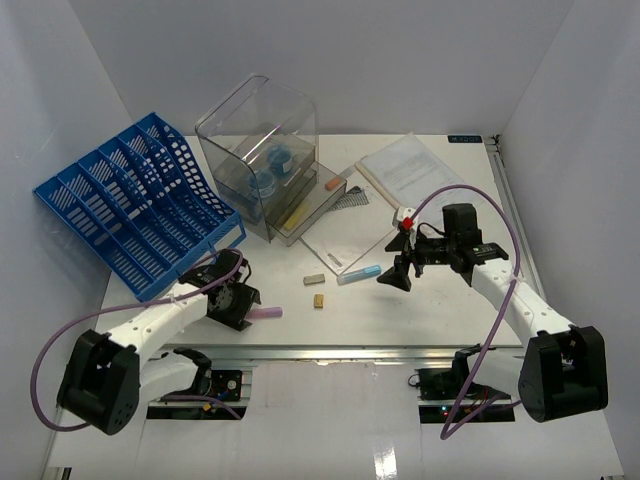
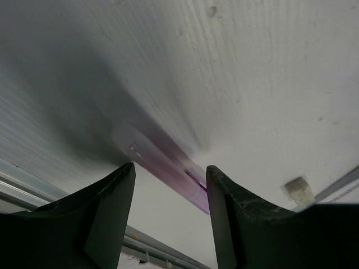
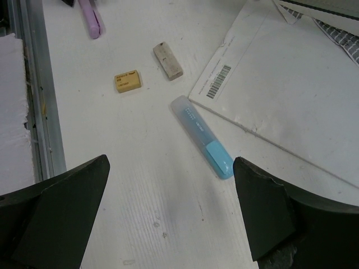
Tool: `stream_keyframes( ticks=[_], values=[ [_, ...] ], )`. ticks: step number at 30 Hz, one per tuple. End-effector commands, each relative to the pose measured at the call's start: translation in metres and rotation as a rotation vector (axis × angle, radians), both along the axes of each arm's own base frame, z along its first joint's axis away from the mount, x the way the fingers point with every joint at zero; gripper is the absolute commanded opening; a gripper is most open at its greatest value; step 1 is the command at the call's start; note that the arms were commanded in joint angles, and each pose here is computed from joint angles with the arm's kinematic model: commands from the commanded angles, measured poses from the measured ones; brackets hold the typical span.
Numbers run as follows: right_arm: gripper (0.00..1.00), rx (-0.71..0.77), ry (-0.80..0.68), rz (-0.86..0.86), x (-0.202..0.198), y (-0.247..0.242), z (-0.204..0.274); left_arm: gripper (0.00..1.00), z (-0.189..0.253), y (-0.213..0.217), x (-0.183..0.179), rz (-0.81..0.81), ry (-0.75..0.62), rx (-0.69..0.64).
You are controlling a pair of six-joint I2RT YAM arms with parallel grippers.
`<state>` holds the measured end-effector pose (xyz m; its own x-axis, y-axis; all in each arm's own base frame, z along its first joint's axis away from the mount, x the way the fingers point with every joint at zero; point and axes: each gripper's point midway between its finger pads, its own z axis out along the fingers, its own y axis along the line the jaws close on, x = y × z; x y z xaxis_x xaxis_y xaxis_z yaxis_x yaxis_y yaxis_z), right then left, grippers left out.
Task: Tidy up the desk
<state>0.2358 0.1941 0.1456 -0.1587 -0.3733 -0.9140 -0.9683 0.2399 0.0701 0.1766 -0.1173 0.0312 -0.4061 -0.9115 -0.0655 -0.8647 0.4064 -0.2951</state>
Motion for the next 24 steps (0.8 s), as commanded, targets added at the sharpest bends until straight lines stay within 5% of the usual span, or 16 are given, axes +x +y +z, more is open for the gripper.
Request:
stream_keyframes(
  ticks=[1, 13, 18, 24],
  values=[
    [0.97, 0.041, -0.029, 0.011, 0.000, 0.001, 0.012, 0.62, -0.017, -0.011, 0.000, 0.100, 0.088, -0.049],
    [0.97, 0.084, -0.046, -0.031, 0.002, -0.015, 0.022, 0.14, -0.016, -0.007, 0.009, 0.039, 0.053, 0.003],
    [0.97, 0.086, -0.046, -0.034, 0.001, -0.016, 0.022, 0.01, 0.032, -0.027, 0.031, -0.250, -0.188, -0.032],
    [0.97, 0.080, -0.045, -0.041, 0.003, -0.017, 0.020, 0.00, 0.119, -0.057, 0.051, -0.714, -0.644, 0.045]
  ],
)
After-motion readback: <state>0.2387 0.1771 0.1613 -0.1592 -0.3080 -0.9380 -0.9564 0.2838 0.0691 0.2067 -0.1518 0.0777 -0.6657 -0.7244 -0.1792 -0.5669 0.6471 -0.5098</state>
